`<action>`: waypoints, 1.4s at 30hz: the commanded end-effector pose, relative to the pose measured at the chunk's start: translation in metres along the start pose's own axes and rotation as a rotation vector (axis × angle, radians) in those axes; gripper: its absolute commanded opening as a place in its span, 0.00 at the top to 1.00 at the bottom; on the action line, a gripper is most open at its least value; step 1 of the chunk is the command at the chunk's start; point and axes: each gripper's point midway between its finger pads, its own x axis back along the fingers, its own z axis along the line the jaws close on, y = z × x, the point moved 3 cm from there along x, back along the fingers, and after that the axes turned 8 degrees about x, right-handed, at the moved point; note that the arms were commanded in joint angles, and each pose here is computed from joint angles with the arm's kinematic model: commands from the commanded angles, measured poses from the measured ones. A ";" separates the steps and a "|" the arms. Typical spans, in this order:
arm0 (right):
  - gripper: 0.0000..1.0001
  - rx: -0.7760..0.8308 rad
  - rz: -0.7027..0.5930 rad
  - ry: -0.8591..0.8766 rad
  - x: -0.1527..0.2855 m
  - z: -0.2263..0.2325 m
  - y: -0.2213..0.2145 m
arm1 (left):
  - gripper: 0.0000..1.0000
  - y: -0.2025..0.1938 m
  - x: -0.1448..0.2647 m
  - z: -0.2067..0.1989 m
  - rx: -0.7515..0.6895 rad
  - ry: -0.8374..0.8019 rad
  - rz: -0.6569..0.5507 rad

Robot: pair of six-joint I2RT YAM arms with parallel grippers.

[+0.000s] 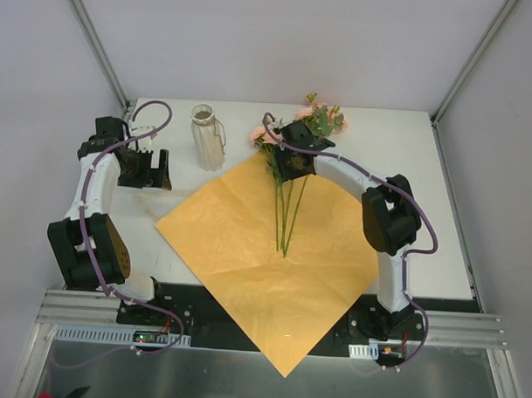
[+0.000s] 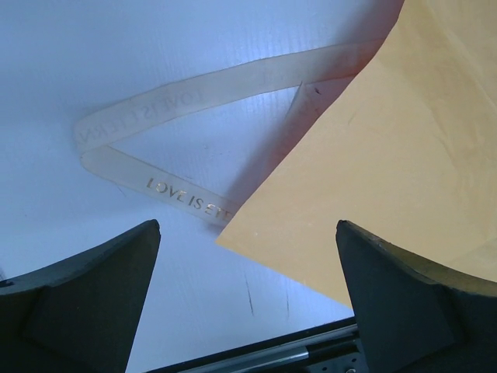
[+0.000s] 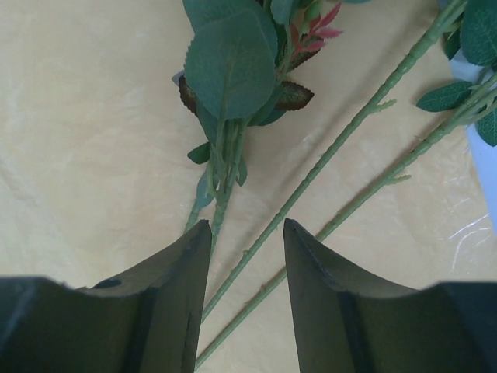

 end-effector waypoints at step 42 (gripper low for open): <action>0.99 -0.122 -0.386 0.008 0.108 0.015 0.073 | 0.03 0.003 0.011 0.008 -0.029 0.076 -0.051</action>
